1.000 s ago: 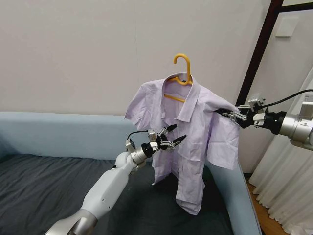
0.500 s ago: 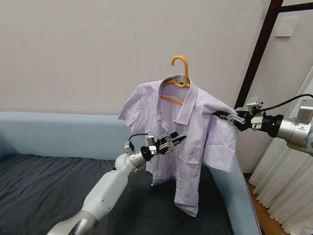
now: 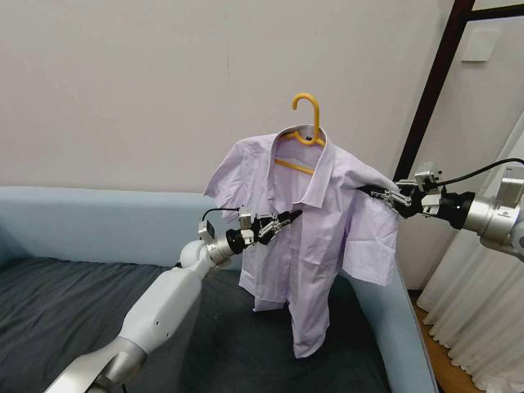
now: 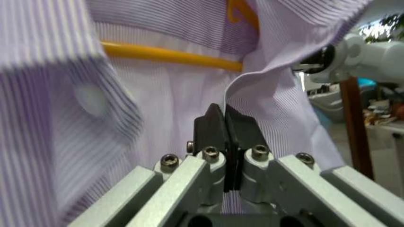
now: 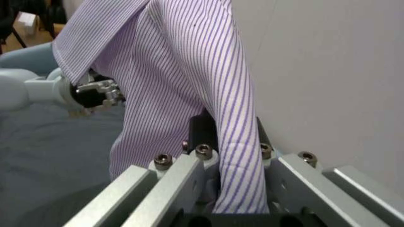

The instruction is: Pick up the clothes from the sofa and hang them on the clothes hanger.

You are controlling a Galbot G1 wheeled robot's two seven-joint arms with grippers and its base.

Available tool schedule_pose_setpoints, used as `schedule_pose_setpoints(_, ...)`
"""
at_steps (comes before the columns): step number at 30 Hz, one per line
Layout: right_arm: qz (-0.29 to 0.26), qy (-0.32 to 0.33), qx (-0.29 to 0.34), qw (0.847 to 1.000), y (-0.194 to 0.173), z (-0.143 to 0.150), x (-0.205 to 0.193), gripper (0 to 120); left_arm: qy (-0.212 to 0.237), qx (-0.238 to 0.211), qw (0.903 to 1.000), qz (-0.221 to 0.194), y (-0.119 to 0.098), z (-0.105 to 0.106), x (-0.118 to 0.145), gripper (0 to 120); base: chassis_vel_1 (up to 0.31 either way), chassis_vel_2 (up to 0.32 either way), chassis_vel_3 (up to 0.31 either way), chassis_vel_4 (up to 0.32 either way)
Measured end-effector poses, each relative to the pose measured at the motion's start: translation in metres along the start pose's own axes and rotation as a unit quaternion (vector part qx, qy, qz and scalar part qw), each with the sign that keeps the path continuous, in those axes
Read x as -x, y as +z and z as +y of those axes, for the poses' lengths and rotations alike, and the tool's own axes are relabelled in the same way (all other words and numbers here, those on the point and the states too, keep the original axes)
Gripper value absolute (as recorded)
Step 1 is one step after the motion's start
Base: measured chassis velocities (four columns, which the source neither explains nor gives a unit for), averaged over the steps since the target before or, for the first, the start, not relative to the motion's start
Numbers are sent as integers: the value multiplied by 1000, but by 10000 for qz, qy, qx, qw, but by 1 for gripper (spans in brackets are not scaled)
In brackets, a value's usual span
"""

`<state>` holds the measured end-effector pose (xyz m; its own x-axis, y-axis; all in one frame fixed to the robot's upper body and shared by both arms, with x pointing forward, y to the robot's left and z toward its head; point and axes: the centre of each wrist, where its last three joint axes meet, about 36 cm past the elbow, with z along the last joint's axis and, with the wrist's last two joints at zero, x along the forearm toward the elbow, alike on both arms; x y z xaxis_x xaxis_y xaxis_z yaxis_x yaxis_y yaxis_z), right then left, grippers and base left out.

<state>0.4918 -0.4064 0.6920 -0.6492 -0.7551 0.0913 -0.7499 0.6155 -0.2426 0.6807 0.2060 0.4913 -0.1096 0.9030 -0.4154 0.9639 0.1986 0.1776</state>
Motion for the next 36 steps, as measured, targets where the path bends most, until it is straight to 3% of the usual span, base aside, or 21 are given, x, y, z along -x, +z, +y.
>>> schedule_pose_setpoints(3, -85, -34, 42, 9999, 3, 2, 4, 1, -65, 345, 9992, 179, -13, 9, 3, 0, 0, 0, 0, 0)
schedule_pose_setpoints(7, -144, -55, 85, 9998, 6, 3, 7, 1, -99, 395, 9987, 304, -9, 7, -1, 0, 0, 0, 0, 0)
schedule_pose_setpoints(14, -407, -88, 346, 9985, 21, 5, 19, 1, -682, 244, 9972, 170, 34, -30, -16, 0, 0, 0, 0, 0)
schedule_pose_setpoints(23, -331, 137, 452, 9983, 34, -24, 31, 1, -1456, 182, 9880, -484, 60, -83, -46, 30, 0, 0, 0, 0)
schedule_pose_setpoints(25, -333, 196, 492, 9980, 33, -32, 44, 1, -1784, 119, 9819, -624, 65, -104, -61, 40, 0, 0, 0, 0)
schedule_pose_setpoints(26, -333, 196, 492, 9980, 33, -32, 44, 1, -1784, 119, 9819, -624, 65, -104, -61, 40, 0, 0, 0, 0)
schedule_pose_setpoints(29, -300, 232, 529, 9979, 28, -38, 71, 1, -2227, 8, 9717, -785, 71, -141, -83, 55, 0, 0, 0, 0)
schedule_pose_setpoints(36, -165, 329, 420, 9984, 1, -40, 101, 1, -2850, 31, 9547, -850, 74, -181, -116, 77, 0, 0, 0, 0)
